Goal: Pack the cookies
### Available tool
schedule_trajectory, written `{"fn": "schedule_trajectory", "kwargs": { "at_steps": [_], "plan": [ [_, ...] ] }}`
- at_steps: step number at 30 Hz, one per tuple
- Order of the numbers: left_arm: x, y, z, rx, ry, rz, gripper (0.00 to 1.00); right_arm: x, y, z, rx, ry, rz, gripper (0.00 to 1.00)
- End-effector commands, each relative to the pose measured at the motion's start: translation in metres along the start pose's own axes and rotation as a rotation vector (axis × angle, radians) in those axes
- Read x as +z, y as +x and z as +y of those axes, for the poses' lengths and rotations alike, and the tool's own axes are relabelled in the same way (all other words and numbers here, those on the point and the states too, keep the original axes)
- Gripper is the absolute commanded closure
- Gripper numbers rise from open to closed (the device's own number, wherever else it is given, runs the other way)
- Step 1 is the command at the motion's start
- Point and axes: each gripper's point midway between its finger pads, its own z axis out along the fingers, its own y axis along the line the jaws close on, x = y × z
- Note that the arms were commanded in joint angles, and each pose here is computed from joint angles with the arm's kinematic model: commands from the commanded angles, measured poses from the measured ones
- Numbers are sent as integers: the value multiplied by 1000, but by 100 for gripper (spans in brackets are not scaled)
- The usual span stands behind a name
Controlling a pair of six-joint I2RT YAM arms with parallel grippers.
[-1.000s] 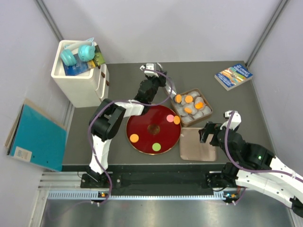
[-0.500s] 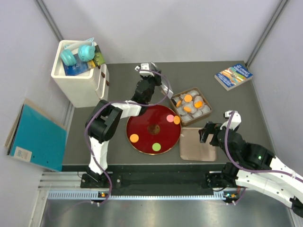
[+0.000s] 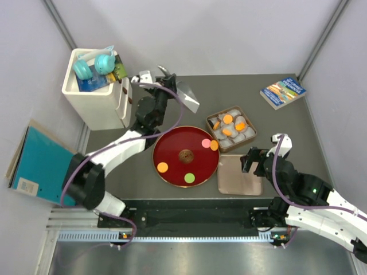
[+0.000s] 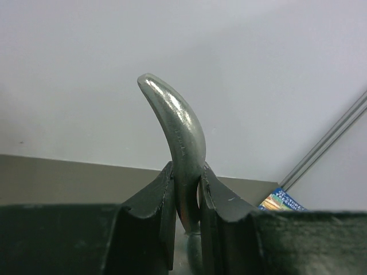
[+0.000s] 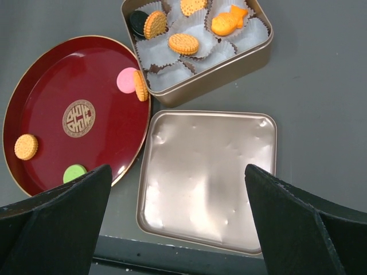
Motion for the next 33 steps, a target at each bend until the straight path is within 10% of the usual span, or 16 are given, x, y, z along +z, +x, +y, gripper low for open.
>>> {"fn": "schedule_trajectory", "kwargs": {
  "at_steps": [1,23,33],
  "plan": [
    [-44,-4,25,21,-101,92,100,0,-9,9,10,-30,-22,1],
    [-191,97,79,-9,-269,556,100,6,0,18,17,-39,23,1],
    [-188,134,94,6,-319,589,65,1,10,10,42,-38,45,2]
  ]
}}
